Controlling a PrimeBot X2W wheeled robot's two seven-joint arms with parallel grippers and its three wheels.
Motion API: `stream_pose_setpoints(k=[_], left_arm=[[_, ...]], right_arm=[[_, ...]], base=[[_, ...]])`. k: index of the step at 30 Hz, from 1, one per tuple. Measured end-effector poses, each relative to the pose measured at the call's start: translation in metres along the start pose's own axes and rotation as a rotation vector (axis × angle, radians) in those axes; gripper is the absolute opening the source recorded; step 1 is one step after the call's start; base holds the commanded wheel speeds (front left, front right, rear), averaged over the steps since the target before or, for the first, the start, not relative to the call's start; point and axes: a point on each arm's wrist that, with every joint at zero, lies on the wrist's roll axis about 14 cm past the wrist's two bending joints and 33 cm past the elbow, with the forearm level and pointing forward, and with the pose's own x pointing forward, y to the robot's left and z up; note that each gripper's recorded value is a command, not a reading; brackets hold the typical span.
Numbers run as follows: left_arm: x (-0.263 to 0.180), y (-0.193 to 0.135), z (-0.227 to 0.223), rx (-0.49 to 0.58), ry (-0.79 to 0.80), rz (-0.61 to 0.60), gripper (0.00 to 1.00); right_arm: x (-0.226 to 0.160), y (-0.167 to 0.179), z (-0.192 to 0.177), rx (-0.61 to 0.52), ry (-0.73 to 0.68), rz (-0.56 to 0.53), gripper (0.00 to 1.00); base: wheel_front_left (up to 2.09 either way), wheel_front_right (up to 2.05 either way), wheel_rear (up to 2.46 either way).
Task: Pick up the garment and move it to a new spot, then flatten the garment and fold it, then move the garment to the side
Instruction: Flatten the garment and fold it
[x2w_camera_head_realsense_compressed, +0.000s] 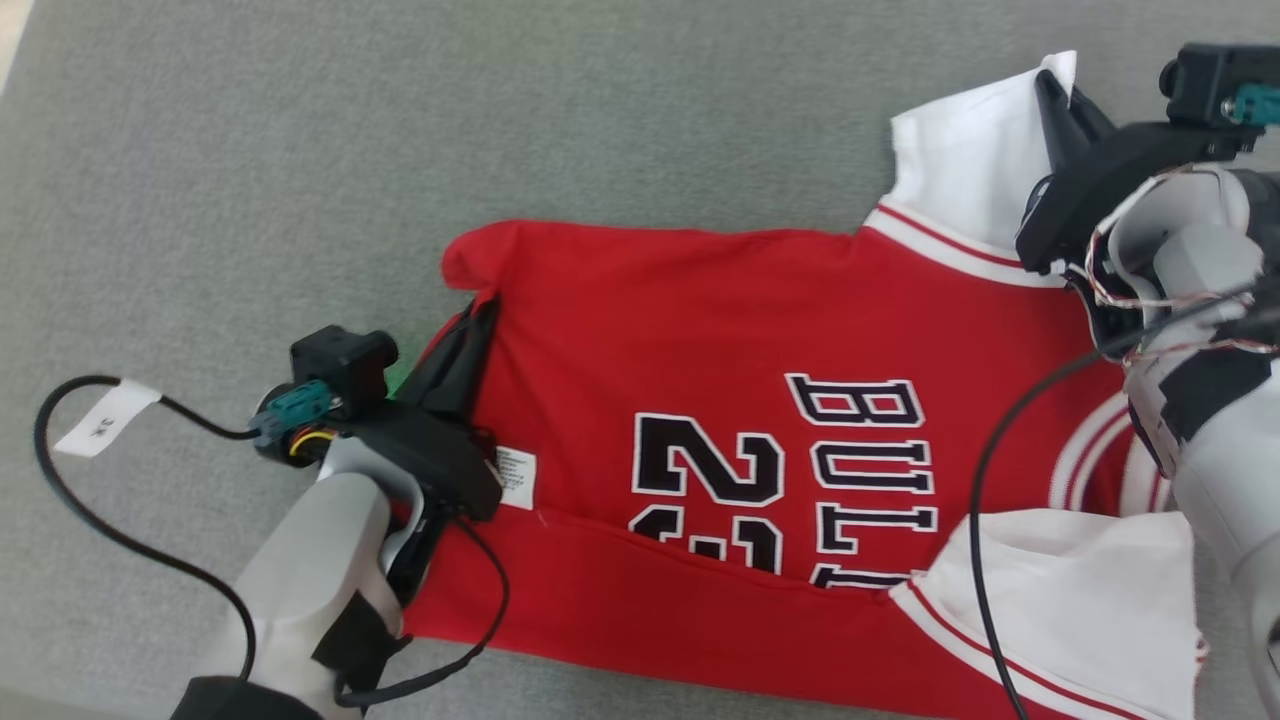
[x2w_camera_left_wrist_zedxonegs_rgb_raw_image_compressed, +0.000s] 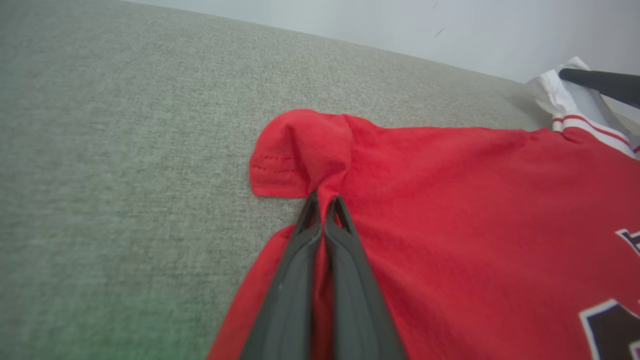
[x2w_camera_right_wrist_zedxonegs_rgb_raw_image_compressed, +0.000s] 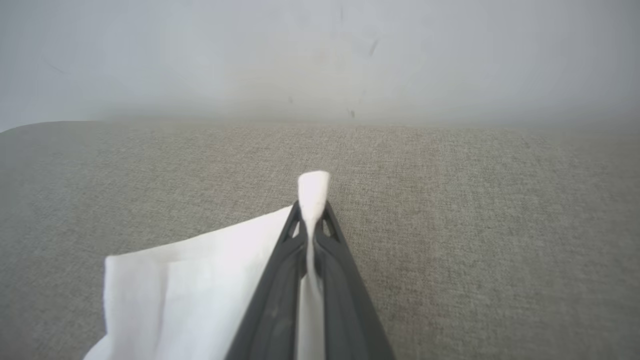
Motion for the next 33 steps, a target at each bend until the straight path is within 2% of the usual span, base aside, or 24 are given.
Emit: stream_pose_setpoints(k=[10,18,33], left_arm=[[-0.013,0.011,0.003,0.010,-0.005,0.041,0.00],[-0.025,0.005,0.010,0.034,-0.025,0.038,0.00],[-0.056,-0.011,0.035,0.070,-0.115,0.025,0.00]], right_arm=[[-0.063,0.004,0.018,0.097,-0.163,0.076,0.00],[-0.122,0.027,-0.006,0.170,-0.132,0.161,0.00],[-0.203,0.045,-0.052,0.307,-0.047,0.173,0.00]], base=[[0.00,0.00,0.00],[0.00,0.00,0.00],[0.00,0.00,0.00]])
